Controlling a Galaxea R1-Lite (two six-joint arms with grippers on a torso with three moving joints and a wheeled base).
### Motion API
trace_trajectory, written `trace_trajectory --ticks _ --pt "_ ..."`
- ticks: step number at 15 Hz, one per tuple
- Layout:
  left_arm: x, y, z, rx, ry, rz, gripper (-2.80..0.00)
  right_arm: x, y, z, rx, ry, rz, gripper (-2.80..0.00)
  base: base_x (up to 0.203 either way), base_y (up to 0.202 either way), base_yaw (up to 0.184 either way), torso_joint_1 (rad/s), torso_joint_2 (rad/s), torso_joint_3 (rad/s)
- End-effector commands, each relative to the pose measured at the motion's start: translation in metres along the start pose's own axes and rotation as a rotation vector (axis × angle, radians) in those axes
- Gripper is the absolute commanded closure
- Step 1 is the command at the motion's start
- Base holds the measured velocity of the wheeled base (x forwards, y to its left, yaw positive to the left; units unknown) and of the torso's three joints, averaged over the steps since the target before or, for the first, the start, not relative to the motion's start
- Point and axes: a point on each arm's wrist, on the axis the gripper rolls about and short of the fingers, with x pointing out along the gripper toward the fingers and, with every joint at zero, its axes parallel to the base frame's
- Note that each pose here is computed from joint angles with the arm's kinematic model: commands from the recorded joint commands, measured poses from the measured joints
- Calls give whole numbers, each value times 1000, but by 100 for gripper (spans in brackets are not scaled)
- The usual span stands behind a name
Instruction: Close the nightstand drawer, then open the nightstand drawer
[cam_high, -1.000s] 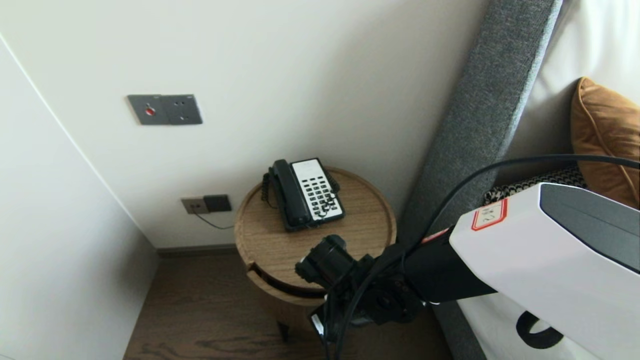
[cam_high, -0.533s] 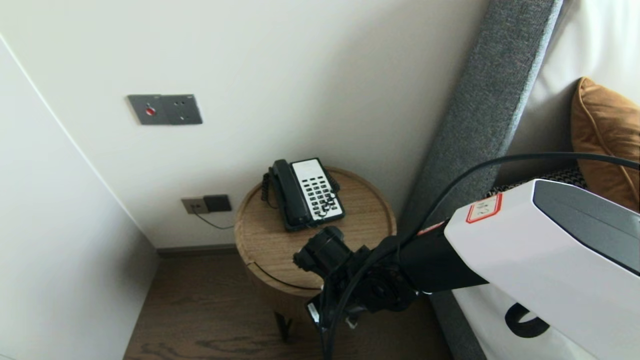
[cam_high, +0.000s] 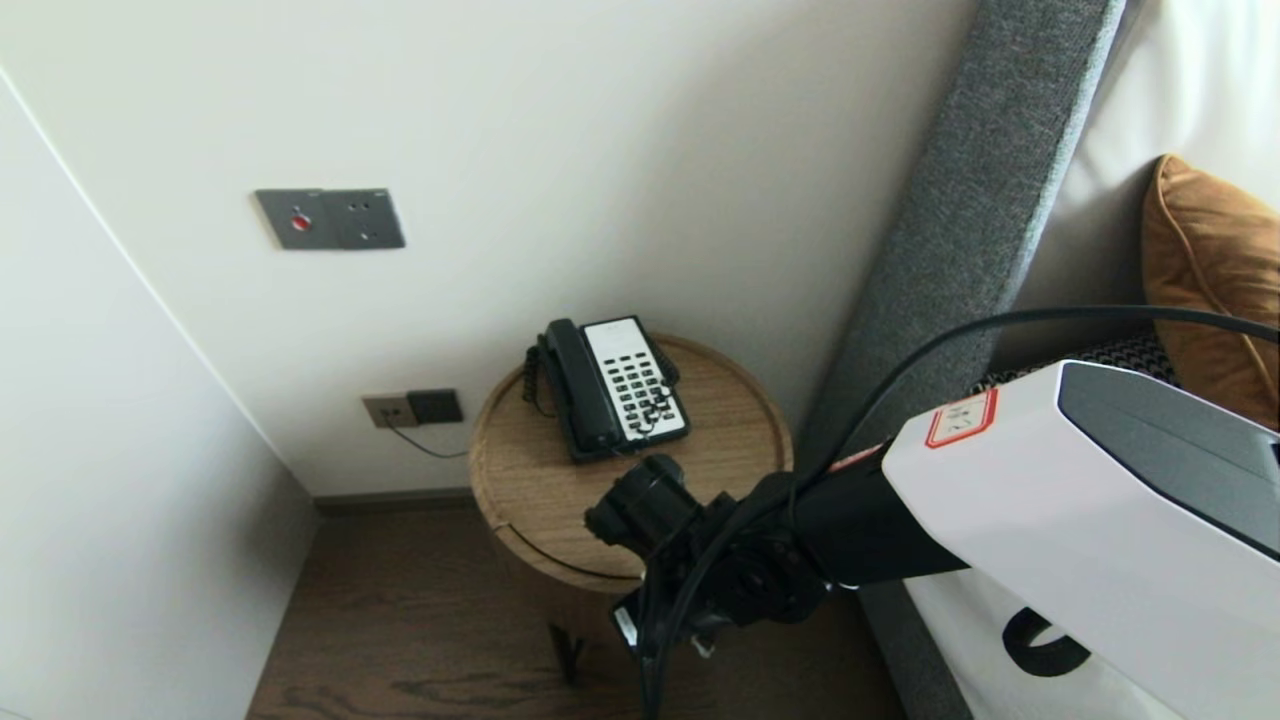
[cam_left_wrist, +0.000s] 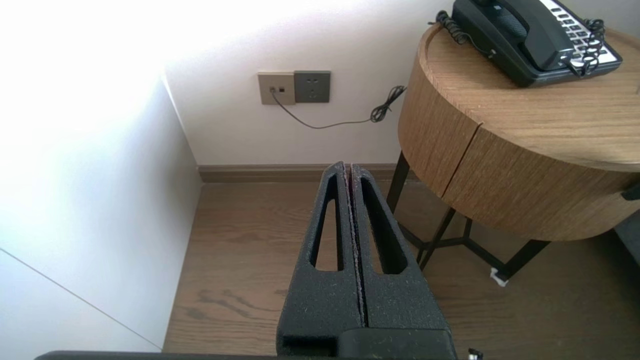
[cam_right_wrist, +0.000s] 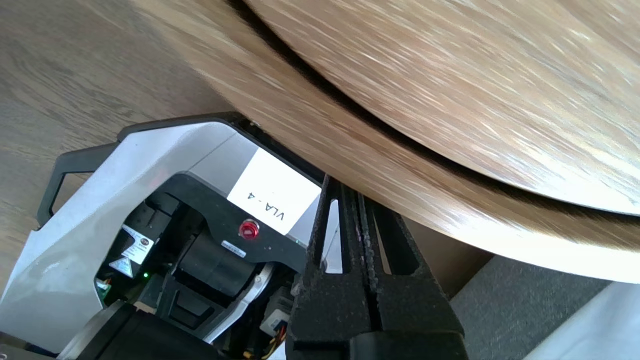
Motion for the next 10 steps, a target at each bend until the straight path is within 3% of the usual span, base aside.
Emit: trace_trajectory --ticks 1,5,10 --pt "0 0 0 -1 -4 1 0 -5 0 -3 0 7 0 0 0 0 0 0 0 0" --pt "0 0 0 -1 -4 1 0 -17 -5 -10 1 11 -36 0 0 0 0 0 0 0" --pt "0 0 0 -2 -1 -1 0 -59 -24 -6 45 -67 -57 0 0 0 0 0 0 0"
